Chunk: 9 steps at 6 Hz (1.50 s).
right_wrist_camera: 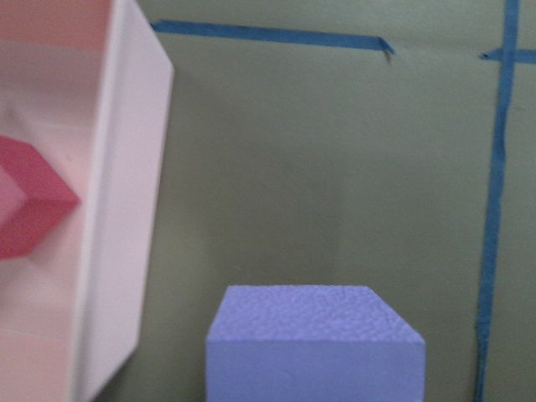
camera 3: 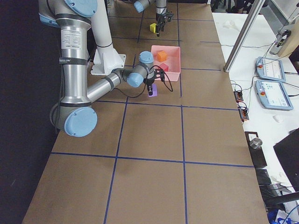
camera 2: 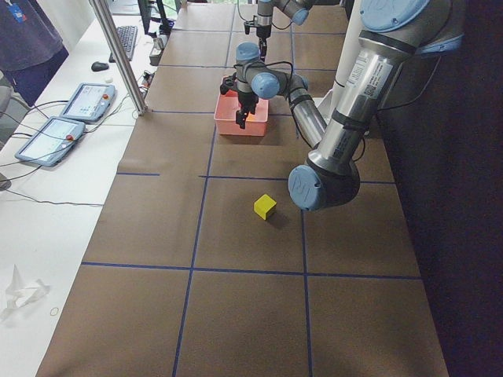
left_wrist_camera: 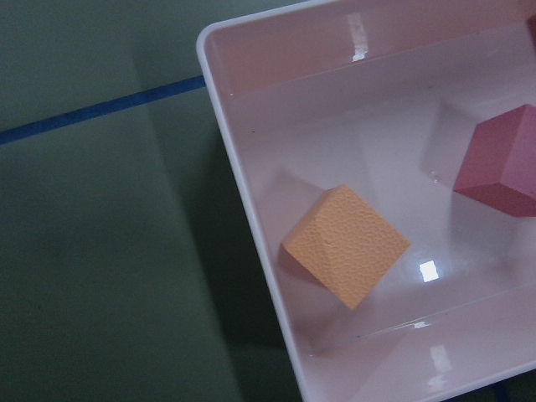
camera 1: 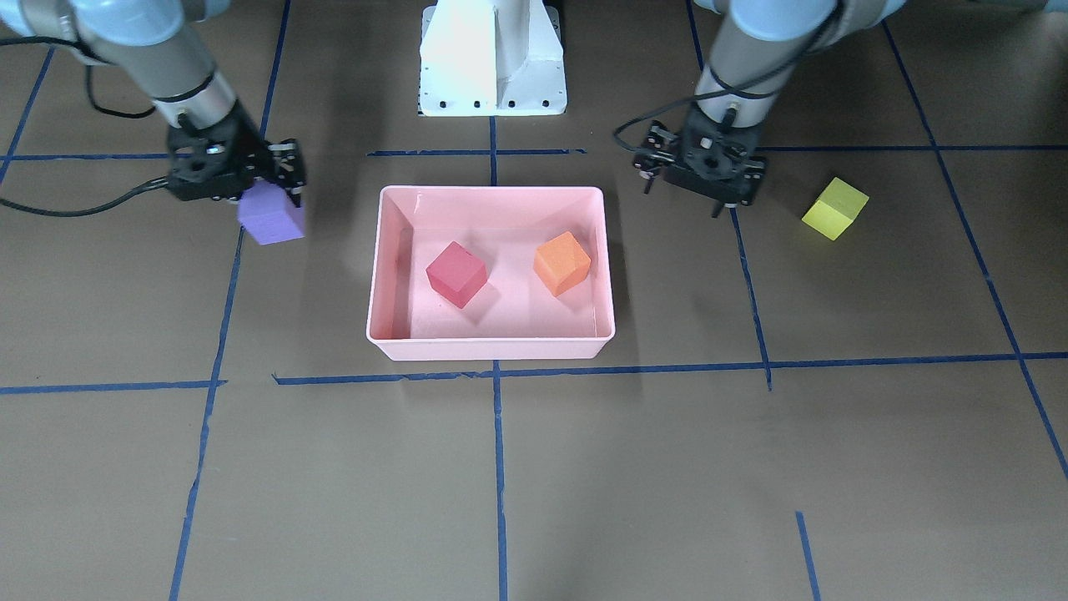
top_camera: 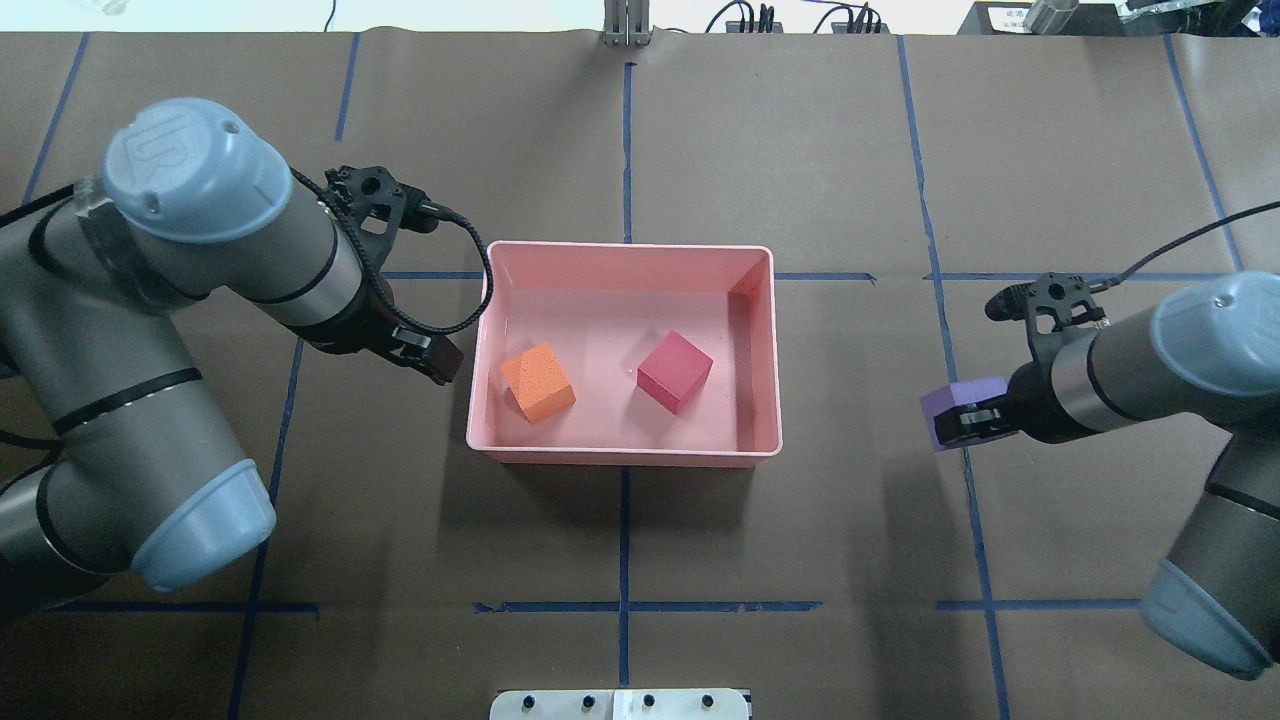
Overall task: Place blocks into pink bin with both arms
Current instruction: 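Carry the purple cube into the bin with the right gripper while the left gripper withdraws, then release the purple cube while the left gripper grasps the yellow-green cube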
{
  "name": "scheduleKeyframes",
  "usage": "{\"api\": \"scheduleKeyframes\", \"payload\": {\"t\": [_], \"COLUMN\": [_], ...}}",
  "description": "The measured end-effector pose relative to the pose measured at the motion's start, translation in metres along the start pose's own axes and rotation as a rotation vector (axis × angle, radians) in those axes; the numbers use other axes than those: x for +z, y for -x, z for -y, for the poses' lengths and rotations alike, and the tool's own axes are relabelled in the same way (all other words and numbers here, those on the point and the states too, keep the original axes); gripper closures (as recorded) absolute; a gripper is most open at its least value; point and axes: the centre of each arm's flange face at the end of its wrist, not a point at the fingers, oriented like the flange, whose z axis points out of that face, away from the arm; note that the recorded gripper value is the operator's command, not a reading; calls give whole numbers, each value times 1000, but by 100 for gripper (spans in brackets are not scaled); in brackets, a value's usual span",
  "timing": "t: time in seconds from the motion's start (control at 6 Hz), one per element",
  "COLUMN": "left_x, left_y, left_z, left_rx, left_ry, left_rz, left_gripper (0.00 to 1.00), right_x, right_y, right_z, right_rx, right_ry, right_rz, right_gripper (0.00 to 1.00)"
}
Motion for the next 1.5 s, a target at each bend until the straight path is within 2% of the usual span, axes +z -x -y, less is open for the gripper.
{"api": "scheduleKeyframes", "payload": {"t": [0.17,0.33,0.5,0.67,1.0,1.17,1.5], "left_x": [1,5,13,23,39,49,81], "left_y": [38,68,93,115,145,163,202], "left_z": [-9,-24,-44,-68,-108,-129,-160], "left_rx": [31,56,75,87,105,127,154], "left_ry": [11,20,12,2,10,4,-35], "left_rz": [27,44,47,35,12,8,-4], "left_gripper": [0,0,0,0,0,0,0], "right_x": [-23,-30,-23,-12,7,5,-19], "right_y": [59,108,151,185,220,226,199], "right_z": [19,31,34,30,6,2,18], "right_rx": [79,163,243,311,371,351,254], "right_ry": [16,29,46,56,31,18,9], "right_rz": [-22,-30,-36,-38,-41,-35,-23], "right_gripper": [77,68,53,4,0,0,0]}}
